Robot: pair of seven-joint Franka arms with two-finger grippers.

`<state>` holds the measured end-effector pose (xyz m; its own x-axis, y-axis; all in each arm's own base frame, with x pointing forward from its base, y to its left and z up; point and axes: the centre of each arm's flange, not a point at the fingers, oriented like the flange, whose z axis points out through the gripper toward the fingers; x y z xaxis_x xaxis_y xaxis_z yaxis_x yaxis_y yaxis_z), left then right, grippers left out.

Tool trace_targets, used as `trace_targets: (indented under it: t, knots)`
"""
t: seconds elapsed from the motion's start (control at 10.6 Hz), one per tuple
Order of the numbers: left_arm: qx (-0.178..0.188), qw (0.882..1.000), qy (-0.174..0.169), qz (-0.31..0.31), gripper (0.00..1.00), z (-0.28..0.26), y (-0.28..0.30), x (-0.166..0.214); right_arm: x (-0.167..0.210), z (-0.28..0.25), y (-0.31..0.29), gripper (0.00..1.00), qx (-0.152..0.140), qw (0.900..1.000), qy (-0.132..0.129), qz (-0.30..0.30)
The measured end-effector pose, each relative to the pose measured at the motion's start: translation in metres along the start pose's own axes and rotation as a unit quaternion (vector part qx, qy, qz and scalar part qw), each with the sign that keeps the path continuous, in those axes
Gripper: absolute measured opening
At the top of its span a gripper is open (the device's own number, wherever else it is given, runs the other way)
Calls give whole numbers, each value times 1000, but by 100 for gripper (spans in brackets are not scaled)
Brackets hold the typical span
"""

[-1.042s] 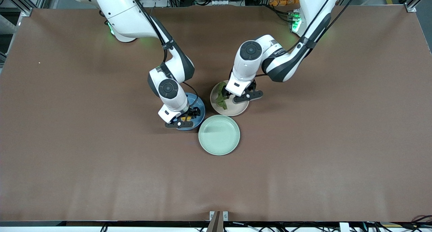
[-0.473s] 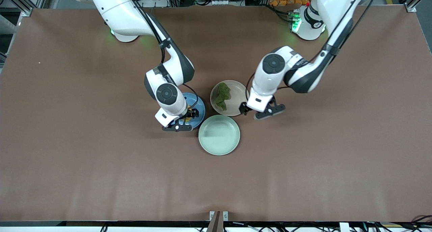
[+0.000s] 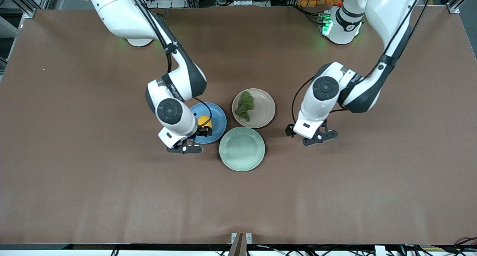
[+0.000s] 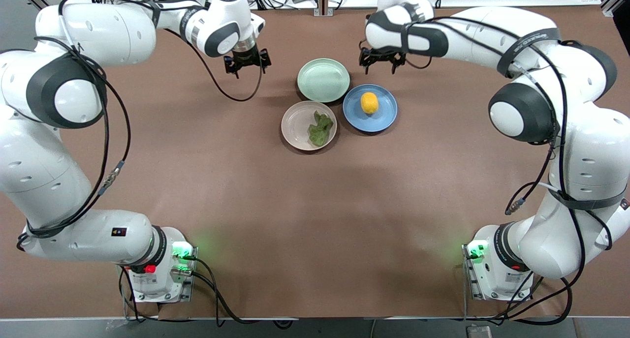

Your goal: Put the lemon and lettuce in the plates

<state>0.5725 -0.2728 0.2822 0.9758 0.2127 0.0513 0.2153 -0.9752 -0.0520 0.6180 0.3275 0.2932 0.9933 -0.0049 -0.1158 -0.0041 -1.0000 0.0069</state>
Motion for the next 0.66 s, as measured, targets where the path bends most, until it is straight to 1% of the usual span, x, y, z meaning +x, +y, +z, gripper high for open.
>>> trace_targets:
  t: [0.19, 0.28, 0.47, 0.66]
  knots:
    - [25, 999, -28, 25, 100, 17, -34, 16, 20, -27, 32, 100, 2, 1000, -7, -7]
    - [27, 999, -38, 28, 100, 26, -43, 20, 27, -37, 45, 100, 4, 1000, -4, -9]
    - [35, 997, -58, 31, 100, 43, -48, 18, 40, -50, 75, 100, 8, 1000, -1, -23]
    - [56, 992, -88, 63, 100, 54, -58, 15, 47, -64, 114, 100, 8, 999, -10, -42]
